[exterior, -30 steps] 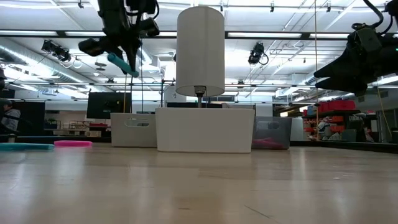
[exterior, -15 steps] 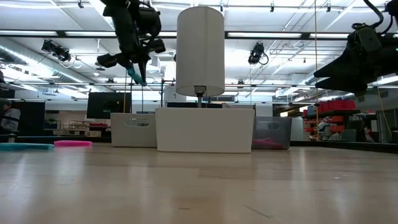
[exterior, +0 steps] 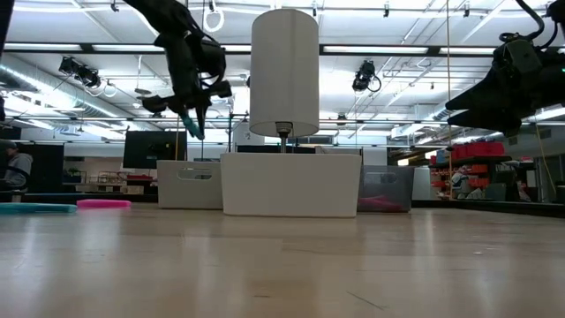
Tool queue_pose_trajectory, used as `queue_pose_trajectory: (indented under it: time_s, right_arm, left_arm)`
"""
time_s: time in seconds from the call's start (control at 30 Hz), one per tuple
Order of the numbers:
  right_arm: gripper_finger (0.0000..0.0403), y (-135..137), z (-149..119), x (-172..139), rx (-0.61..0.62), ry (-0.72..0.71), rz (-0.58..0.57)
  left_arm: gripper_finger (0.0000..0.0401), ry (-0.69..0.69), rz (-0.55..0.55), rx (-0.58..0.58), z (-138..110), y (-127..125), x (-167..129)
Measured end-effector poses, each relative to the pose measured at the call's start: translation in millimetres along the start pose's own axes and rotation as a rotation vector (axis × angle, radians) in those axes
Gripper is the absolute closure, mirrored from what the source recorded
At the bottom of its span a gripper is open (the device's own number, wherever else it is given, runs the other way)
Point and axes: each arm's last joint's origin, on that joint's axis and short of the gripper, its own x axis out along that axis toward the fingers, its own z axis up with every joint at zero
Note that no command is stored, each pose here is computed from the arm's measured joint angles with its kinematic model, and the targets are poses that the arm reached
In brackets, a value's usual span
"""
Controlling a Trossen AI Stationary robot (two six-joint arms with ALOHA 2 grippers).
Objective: Pick & Place Markers
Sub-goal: Put the blue highlighter pen into the gray bin
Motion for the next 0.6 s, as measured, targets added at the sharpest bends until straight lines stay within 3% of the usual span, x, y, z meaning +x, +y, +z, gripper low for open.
queue_pose_trajectory:
  time_s: [0.6]
  right_arm:
    - [0.016,0.0,0.0,0.0,0.0,0.0,0.0]
  left_arm:
    - [0.033,0.0,0.149,-0.009,4.8,-3.4,38.8]
